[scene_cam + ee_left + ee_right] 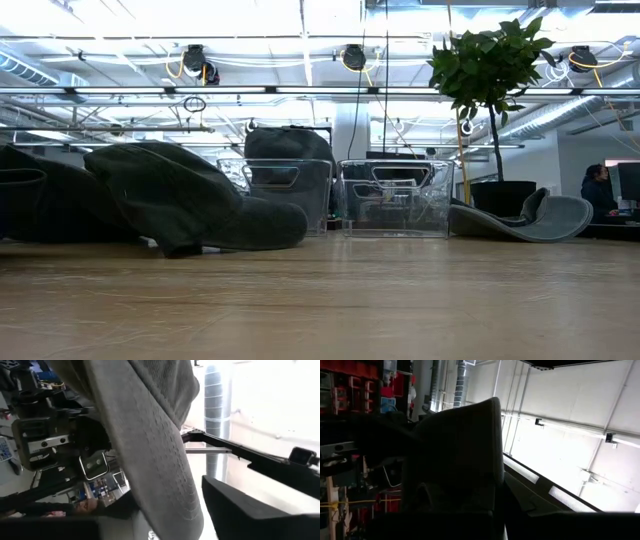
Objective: Pick & Place hat
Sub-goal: Put the bottom gray cap into the left transparent bin
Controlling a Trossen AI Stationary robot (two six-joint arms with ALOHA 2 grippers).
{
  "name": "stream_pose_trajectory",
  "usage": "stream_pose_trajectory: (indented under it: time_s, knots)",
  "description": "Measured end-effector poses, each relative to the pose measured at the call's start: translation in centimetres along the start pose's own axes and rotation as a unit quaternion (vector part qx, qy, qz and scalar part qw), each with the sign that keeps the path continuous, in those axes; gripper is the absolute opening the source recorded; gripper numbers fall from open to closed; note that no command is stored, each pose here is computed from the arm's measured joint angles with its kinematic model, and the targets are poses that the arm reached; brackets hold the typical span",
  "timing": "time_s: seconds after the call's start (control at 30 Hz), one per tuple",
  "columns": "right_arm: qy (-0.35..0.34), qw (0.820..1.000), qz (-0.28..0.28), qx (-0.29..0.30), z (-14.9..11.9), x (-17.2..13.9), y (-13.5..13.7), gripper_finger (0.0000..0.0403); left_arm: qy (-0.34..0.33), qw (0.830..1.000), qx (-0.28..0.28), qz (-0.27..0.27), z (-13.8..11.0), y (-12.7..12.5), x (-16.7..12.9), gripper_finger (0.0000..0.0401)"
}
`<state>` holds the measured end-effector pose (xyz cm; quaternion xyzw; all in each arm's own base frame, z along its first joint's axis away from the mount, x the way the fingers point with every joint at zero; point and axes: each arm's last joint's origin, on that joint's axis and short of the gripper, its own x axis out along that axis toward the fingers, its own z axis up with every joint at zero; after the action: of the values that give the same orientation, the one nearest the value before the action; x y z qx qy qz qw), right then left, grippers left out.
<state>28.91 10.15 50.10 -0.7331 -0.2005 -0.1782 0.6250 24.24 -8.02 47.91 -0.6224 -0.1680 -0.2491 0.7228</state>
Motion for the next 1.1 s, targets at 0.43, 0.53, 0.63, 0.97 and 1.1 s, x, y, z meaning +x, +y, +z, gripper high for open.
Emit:
stream_pose_trajectory:
  time_s: [0.43,0.53,0.63,0.97,1.1]
  knots:
    - [-0.002,1.000,0.005,-0.002,0.0,0.0,0.1,0.0007,0.023,0.998,0.055,-0.018,0.2,-0.3,0.0,0.0015]
    - [-0.002,1.000,0.020,-0.003,0.1,0.0,0.4,0.0023,0.029,0.997,0.073,-0.023,0.3,-0.3,0.0,0.0009]
    - [0.024,0.999,0.038,0.023,0.1,-0.1,0.6,0.0045,0.026,0.995,0.089,-0.036,0.7,-0.4,0.0,0.0009]
    - [0.104,0.980,0.056,0.157,2.5,-1.0,-0.3,0.0127,0.056,0.992,0.108,-0.045,2.5,0.2,0.2,0.0008]
    - [0.173,0.955,0.050,0.236,3.0,-1.5,-0.8,0.0145,0.077,0.988,0.124,-0.045,3.2,0.5,0.2,0.0008]
